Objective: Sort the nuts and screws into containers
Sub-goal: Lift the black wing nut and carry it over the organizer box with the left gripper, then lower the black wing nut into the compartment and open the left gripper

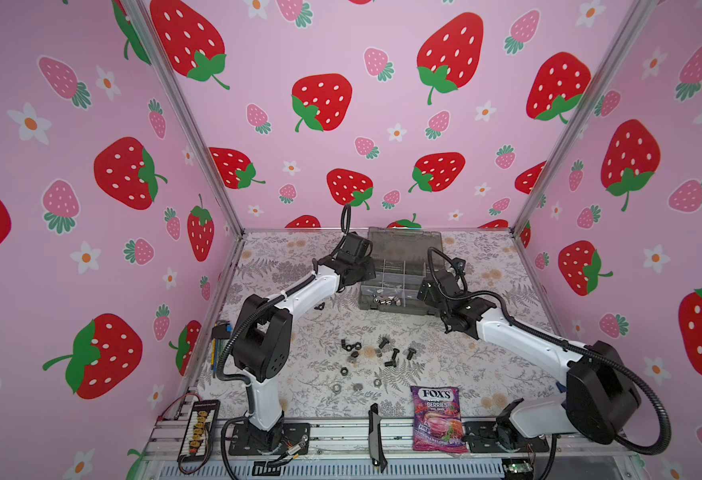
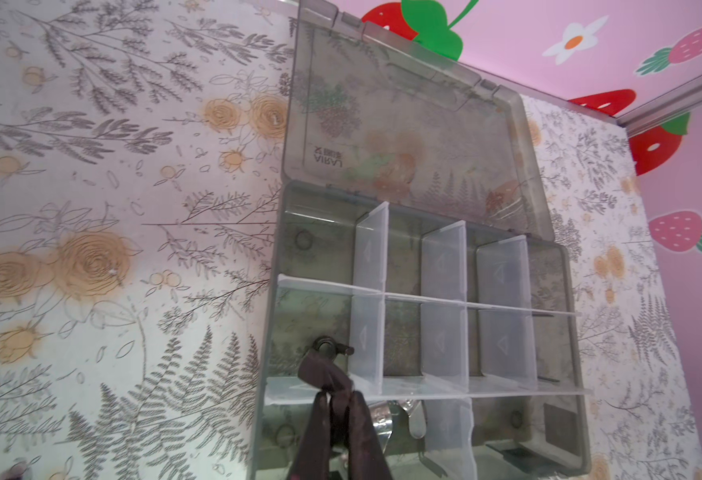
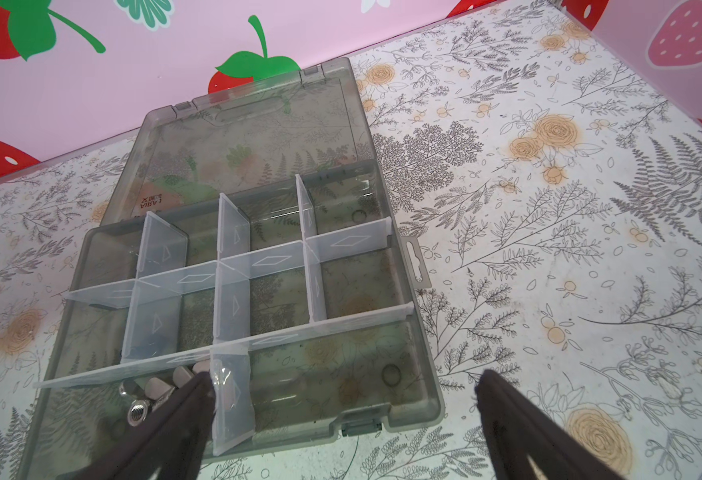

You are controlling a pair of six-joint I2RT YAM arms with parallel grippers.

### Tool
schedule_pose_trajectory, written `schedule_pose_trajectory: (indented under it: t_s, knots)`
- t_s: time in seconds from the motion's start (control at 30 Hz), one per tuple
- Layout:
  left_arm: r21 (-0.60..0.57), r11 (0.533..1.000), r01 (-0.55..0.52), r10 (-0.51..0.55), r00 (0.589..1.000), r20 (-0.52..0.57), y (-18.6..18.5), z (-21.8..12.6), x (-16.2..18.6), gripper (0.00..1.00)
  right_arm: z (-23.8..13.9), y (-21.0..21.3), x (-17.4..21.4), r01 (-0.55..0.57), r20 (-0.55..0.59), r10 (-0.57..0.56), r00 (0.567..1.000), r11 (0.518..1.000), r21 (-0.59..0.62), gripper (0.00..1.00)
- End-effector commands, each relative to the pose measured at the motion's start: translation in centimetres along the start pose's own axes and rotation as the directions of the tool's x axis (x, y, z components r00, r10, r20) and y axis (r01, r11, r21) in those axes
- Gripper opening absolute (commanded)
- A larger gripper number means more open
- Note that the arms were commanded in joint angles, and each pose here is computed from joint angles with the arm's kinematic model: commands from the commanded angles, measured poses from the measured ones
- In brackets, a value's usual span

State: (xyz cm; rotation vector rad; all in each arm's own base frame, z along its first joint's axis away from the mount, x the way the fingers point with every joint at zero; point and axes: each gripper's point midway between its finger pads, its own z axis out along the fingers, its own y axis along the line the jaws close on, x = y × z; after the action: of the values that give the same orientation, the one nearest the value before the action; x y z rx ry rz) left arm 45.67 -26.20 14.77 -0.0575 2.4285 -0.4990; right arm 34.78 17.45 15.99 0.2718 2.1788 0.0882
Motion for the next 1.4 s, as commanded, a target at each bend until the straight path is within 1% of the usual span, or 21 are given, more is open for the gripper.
schedule_pose_trajectory:
  t_s: [0.0, 0.13, 0.33, 0.6, 0.77, 1.0, 1.1, 1.27, 1.37]
  knots:
    - [0.050, 0.999, -0.019, 0.019, 1.000, 0.004, -1.9, 0.8, -0.8, 0.00, -0.2, -0.6, -0.8, -0.014, 0.018, 0.014, 1.000, 0.999, 0.030, 1.00]
    - [0.051, 0.999, -0.017, 0.018, 1.000, -0.026, -2.4, 2.7, -0.6, 0.00, -0.3, -0.8, -0.6, -0.024, 0.018, 0.024, 1.000, 0.999, 0.033, 1.00]
    - [0.039, 0.999, -0.014, 0.017, 0.998, -0.059, -2.4, 4.6, -0.3, 0.00, -0.3, -1.0, -0.4, -0.031, 0.017, 0.030, 0.999, 0.999, 0.036, 1.00]
    - [-0.005, 1.000, -0.012, 0.011, 0.996, -0.084, -1.3, 5.5, 0.7, 0.00, -0.1, -1.1, -0.4, -0.025, 0.020, 0.024, 0.999, 0.999, 0.044, 1.00]
    - [-0.012, 1.000, -0.007, 0.006, 0.994, -0.106, -1.0, 5.8, 1.6, 0.00, 0.0, -1.0, -0.4, -0.025, 0.020, 0.024, 1.000, 0.999, 0.044, 1.00]
    - [-0.046, 0.999, -0.015, 0.010, 0.994, -0.105, -0.1, 5.7, 2.4, 0.00, 0.0, -1.1, -0.3, -0.025, 0.023, 0.024, 0.999, 0.999, 0.045, 1.00]
    - [-0.055, 0.998, -0.018, 0.012, 0.994, -0.109, 0.1, 5.8, 2.5, 0.04, -0.1, -1.1, -0.4, -0.029, 0.026, 0.028, 0.999, 0.999, 0.042, 1.00]
    - [-0.035, 0.999, -0.015, 0.011, 0.995, -0.098, -0.4, 5.4, 2.3, 0.24, -0.1, -1.0, -0.6, -0.032, 0.029, 0.031, 0.999, 0.999, 0.039, 1.00]
    - [-0.024, 1.000, -0.019, 0.017, 0.996, -0.085, -0.7, 4.8, 2.0, 0.32, -0.1, -1.0, -0.6, -0.034, 0.032, 0.033, 0.999, 0.999, 0.038, 1.00]
